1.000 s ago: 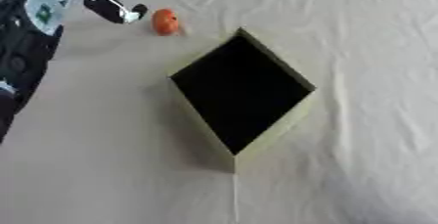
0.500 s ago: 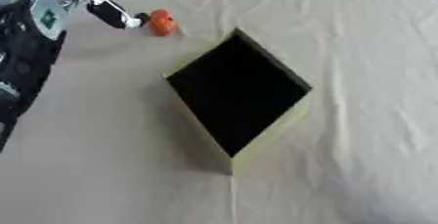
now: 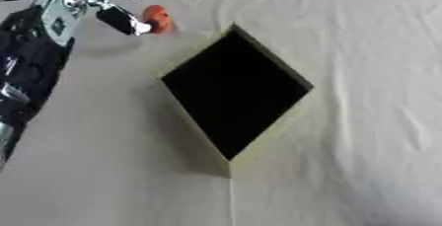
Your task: Pick up objects on the table and place them in the box.
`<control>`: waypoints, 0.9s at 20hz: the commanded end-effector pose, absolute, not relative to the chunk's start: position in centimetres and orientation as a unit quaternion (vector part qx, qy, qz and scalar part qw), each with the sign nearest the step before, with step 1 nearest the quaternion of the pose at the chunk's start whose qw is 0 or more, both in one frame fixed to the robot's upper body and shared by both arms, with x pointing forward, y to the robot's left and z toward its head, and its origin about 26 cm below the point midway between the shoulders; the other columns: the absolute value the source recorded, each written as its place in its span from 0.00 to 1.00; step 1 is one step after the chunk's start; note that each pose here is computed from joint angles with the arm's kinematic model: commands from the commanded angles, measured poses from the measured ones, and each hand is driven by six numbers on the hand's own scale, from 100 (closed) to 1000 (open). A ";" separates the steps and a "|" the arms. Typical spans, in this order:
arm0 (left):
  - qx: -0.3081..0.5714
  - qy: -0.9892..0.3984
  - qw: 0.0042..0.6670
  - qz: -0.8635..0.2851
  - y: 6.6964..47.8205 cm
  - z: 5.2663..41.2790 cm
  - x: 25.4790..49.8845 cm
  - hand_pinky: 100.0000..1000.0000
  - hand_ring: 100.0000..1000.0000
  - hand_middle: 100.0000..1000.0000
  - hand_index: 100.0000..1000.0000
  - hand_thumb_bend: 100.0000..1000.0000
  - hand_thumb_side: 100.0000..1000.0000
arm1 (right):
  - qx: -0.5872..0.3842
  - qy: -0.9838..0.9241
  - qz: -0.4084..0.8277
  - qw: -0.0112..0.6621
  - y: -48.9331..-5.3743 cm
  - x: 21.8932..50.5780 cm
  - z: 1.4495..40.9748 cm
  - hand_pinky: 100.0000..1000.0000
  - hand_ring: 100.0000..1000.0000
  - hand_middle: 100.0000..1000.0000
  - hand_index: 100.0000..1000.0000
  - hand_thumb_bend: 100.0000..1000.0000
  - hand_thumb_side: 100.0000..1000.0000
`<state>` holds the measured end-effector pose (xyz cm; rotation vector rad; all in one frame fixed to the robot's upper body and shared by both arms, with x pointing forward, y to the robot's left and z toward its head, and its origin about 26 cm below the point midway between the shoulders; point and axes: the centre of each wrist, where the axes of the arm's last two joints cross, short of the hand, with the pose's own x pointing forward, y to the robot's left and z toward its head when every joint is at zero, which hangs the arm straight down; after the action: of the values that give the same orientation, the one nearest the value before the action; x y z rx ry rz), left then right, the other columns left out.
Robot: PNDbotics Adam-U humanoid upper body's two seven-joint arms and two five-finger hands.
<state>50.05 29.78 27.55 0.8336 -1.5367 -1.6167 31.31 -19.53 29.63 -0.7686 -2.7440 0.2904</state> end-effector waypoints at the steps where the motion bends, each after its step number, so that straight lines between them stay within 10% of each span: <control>1: 0.338 -0.606 0.374 -0.616 30.2 29.2 50.0 0.73 0.85 0.80 0.91 0.15 0.29 | -0.264 -0.952 0.102 0.120 -19.5 30.9 30.6 0.65 0.82 0.59 0.74 0.00 0.74; 18: 0.405 -0.582 0.390 -0.588 30.6 28.8 50.1 0.74 0.87 0.81 0.90 0.14 0.17 | -0.261 -0.953 0.102 0.119 -19.5 30.9 30.7 0.65 0.82 0.59 0.74 0.00 0.74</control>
<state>50.25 30.16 26.93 0.9739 -1.4586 -1.5162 31.28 -19.44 29.85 -0.7520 -2.7508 0.2899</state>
